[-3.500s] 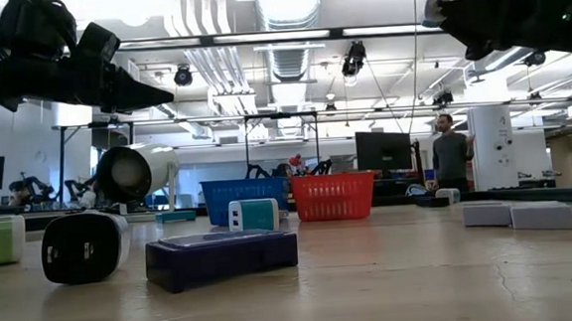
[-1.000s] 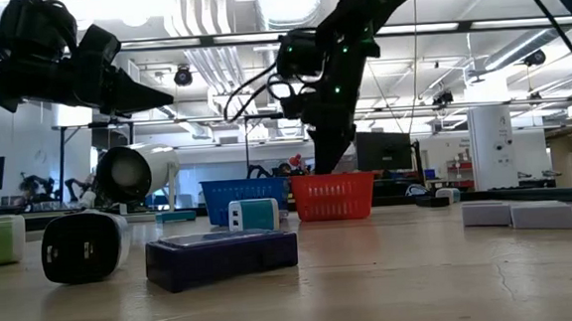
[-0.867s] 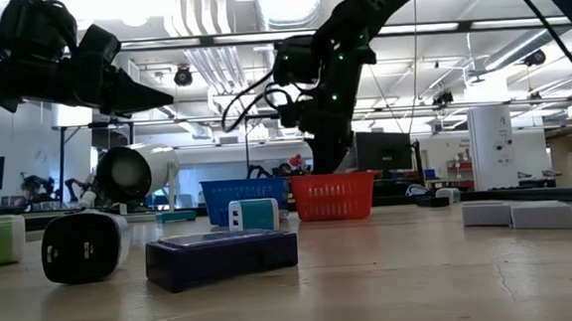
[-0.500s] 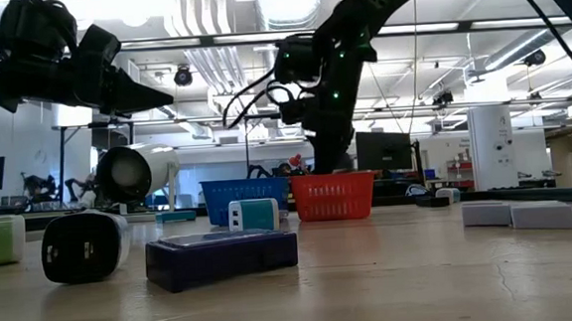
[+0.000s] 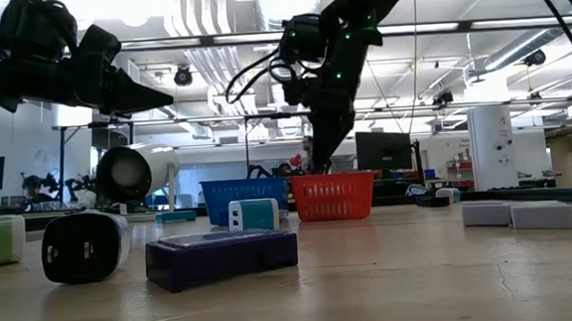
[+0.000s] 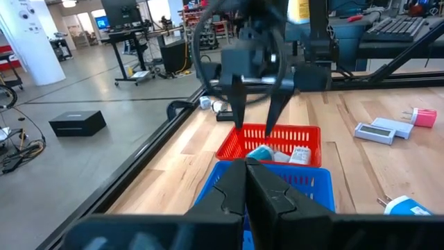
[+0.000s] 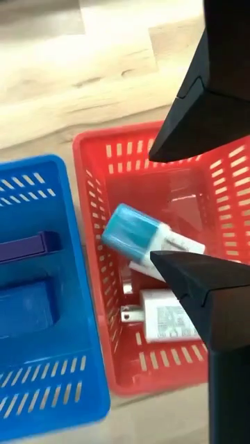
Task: Pick & Place Office items
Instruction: Put the middle light blue charger adapter into the red bin, then put the light blue digital clock into the blue bin
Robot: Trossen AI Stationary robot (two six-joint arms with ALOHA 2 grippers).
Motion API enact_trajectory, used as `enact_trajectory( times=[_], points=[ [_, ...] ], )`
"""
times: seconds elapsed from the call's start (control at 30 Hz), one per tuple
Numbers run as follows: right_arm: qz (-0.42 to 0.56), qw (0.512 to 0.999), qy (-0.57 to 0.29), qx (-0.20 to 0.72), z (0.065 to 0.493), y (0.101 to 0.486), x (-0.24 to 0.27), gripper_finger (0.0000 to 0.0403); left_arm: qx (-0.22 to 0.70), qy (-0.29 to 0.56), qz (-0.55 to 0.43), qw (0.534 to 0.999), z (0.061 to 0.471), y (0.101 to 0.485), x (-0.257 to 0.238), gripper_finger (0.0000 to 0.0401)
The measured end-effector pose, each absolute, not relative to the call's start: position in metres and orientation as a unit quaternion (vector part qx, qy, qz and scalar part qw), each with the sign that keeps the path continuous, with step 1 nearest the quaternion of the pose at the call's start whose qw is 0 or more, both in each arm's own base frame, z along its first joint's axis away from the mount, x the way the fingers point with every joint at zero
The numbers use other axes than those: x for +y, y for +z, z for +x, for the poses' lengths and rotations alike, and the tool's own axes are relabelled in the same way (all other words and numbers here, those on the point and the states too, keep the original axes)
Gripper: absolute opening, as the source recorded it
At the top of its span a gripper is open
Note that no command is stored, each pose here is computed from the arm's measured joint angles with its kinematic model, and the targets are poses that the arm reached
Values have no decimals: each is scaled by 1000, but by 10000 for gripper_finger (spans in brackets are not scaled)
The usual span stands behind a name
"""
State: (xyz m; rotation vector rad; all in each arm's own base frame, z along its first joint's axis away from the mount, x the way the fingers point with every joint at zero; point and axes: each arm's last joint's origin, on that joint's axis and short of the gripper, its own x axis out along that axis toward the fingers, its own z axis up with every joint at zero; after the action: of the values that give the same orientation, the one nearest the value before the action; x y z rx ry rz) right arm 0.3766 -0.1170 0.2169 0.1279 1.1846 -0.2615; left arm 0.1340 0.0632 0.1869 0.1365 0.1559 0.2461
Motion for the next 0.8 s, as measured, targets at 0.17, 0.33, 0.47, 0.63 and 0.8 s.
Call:
enact_trajectory(
  times=[0.17, 0.33, 0.47, 0.63, 0.8],
  points=[
    [51, 865, -113, 487, 364, 256, -106, 216, 82, 122, 67, 987, 134, 186, 63, 12],
    [28, 954, -60, 292, 330, 307, -83, 205, 84, 122, 66, 987, 134, 186, 63, 12],
    [8, 987, -72, 140, 276, 330, -74, 186, 84, 121, 63, 987, 134, 185, 63, 12],
    [14, 997, -75, 19, 206, 328, -60, 150, 83, 120, 59, 988, 134, 186, 63, 12],
    [8, 995, -78, -61, 159, 305, -47, 106, 79, 120, 64, 988, 134, 186, 63, 12]
  ],
)
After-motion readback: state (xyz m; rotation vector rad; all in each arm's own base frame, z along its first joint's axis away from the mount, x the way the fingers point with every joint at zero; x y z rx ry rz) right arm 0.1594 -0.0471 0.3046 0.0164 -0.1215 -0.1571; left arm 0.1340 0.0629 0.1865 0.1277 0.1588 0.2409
